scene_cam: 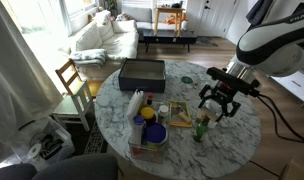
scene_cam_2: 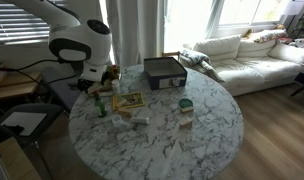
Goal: Take the block off the green bottle then put the green bottle in the clear box
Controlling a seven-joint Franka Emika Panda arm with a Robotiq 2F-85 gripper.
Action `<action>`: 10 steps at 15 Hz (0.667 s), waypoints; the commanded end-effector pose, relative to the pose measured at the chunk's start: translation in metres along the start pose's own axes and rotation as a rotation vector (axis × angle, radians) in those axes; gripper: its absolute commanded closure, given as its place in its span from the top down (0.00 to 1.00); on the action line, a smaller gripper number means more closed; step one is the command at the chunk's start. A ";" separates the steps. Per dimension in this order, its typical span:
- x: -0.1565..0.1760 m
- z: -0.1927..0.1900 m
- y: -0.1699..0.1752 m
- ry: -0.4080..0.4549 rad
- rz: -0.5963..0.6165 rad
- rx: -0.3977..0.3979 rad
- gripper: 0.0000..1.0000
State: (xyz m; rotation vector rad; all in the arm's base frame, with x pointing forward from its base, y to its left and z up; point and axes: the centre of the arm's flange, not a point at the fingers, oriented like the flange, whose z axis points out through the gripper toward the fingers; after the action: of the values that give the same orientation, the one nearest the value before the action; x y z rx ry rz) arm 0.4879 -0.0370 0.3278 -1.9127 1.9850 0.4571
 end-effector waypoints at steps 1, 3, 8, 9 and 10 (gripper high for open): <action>-0.001 0.004 -0.004 0.001 0.019 0.018 0.63; -0.002 -0.006 -0.003 0.011 0.015 0.022 0.60; 0.005 -0.045 -0.004 0.075 0.009 0.074 0.60; 0.010 -0.049 -0.006 0.086 0.008 0.084 0.60; 0.017 -0.051 -0.007 0.093 0.002 0.093 0.60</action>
State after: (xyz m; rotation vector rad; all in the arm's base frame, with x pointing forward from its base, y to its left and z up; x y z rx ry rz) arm 0.4948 -0.0571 0.3609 -1.9134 2.0005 0.3446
